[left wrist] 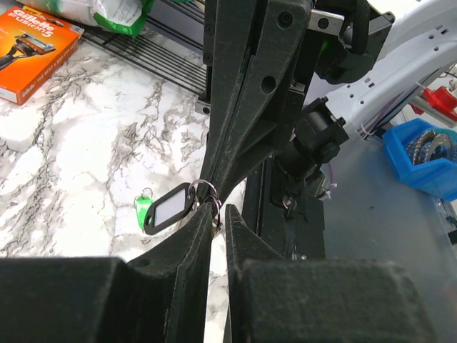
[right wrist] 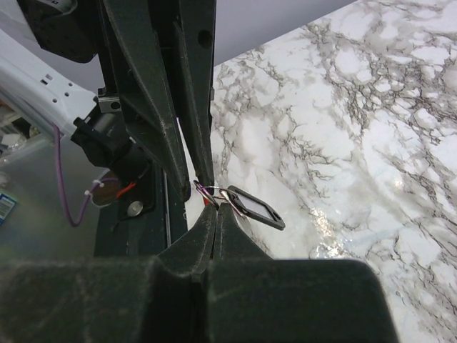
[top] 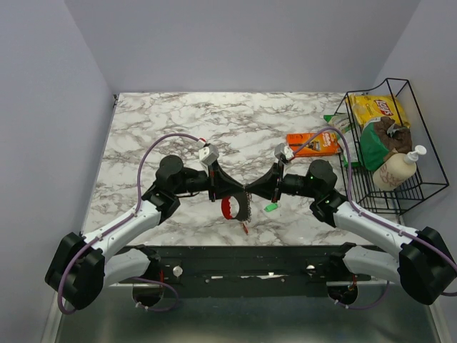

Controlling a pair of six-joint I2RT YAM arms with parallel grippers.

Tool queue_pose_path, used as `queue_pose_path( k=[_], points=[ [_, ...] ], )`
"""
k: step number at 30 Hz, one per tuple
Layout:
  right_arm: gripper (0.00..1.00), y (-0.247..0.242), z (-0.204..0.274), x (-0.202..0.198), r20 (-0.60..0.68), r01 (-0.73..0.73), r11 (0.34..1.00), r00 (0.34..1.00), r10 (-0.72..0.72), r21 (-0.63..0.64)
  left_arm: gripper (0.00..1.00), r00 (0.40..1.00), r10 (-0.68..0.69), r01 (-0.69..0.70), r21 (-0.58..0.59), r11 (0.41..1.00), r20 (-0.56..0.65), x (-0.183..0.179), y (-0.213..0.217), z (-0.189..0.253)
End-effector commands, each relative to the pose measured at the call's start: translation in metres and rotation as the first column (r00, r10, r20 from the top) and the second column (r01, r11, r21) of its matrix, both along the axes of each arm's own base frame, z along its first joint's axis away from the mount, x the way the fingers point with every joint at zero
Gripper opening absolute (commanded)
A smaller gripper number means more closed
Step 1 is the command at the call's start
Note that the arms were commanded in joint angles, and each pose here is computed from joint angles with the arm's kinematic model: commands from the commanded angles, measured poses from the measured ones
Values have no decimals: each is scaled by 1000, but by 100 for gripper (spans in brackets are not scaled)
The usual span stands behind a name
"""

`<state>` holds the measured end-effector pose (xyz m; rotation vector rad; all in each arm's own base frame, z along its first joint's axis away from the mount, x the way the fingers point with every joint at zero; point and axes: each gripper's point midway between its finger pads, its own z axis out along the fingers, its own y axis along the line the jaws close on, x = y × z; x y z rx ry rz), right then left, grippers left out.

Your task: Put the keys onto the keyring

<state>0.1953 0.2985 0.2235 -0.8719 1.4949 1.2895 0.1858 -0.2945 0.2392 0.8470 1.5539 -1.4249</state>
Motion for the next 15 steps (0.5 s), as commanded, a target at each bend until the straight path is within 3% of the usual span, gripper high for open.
queue_pose_path(
  k=[1,6,9,15],
  points=[
    [0,1,24,6,71,24,999,997,-28,45,21,1000,-12,11,32,999,17,0,-4,-2],
    [0,1,25,5,74,24,999,997,-28,47,20,1000,-2,1,67,998,18,1,-4,-10],
    [1,1,24,5,73,23,999,997,-26,46,31,1000,13,-15,78,997,26,2,-1,-11],
    [0,0,23,5,69,24,999,997,-27,44,33,999,24,-27,81,996,37,-1,2,-10]
  ],
)
